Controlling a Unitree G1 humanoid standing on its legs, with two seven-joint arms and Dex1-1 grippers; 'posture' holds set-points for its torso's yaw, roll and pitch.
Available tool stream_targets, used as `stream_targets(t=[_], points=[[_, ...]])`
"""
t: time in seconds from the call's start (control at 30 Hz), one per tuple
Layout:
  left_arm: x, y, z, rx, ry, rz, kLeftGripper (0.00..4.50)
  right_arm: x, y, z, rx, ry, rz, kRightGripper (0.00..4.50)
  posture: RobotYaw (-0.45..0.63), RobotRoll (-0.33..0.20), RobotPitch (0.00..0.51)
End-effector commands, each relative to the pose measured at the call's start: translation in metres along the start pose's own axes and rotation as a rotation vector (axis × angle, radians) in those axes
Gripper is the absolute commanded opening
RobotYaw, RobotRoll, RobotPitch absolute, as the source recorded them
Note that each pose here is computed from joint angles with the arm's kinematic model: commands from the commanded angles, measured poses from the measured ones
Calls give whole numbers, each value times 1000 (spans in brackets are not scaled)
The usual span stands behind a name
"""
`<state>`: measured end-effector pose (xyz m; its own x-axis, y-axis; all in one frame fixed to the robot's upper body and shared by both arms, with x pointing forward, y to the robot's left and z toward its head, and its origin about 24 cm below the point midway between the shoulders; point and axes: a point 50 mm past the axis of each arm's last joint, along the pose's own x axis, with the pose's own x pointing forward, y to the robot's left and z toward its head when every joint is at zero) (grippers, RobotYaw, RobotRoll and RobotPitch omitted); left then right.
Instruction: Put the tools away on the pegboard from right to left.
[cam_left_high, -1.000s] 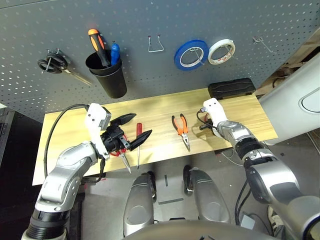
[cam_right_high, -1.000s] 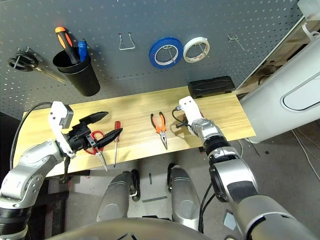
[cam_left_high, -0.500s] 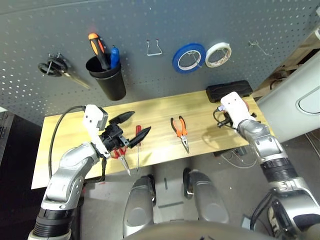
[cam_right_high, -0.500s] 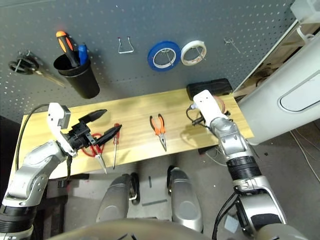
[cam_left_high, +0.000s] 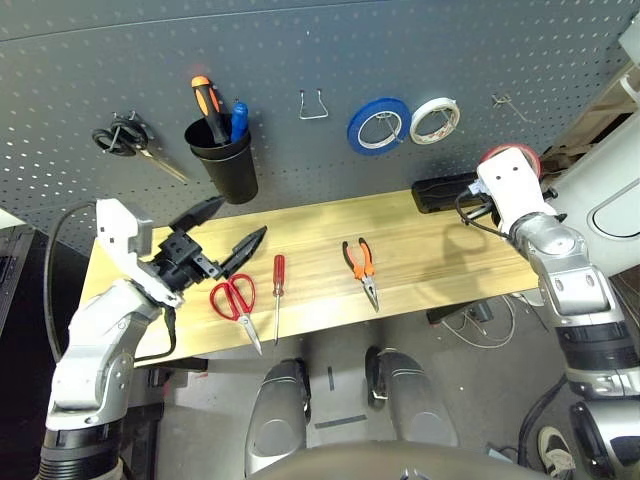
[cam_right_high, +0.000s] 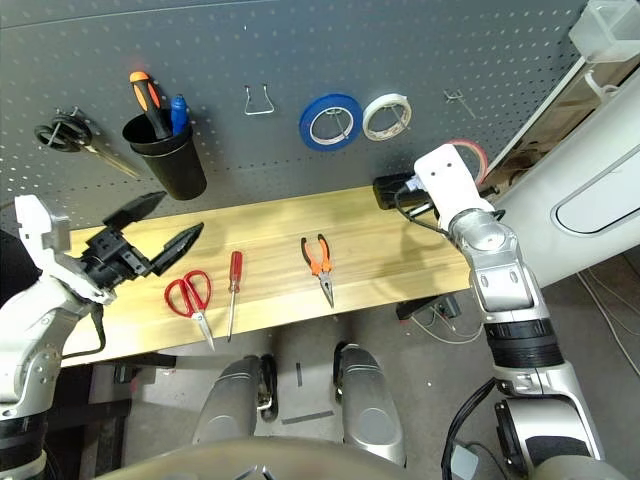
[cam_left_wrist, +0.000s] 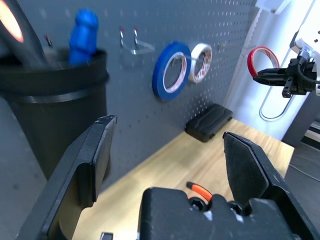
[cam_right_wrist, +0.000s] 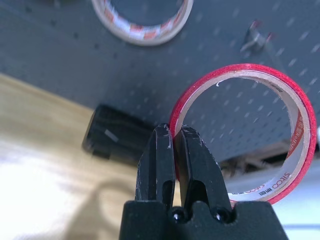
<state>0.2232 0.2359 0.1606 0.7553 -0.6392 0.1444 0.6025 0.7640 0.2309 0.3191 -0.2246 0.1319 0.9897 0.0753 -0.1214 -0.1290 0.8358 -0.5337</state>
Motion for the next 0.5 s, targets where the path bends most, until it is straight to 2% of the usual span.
stream_targets(t=[0.03,0.17,0.5], points=[[-3,4,1,-11,2,-12,4500,2,-10,5,-9,-36,-51,47,17,0,86],[-10,8,-1,-12,-1,-13,4500,8,-18,14,-21,-81,-95,47,18,0,85],[-9,10,-16,-18,22,-26,4500,25,-37,10,11,-42,-144,47,31,0,89]])
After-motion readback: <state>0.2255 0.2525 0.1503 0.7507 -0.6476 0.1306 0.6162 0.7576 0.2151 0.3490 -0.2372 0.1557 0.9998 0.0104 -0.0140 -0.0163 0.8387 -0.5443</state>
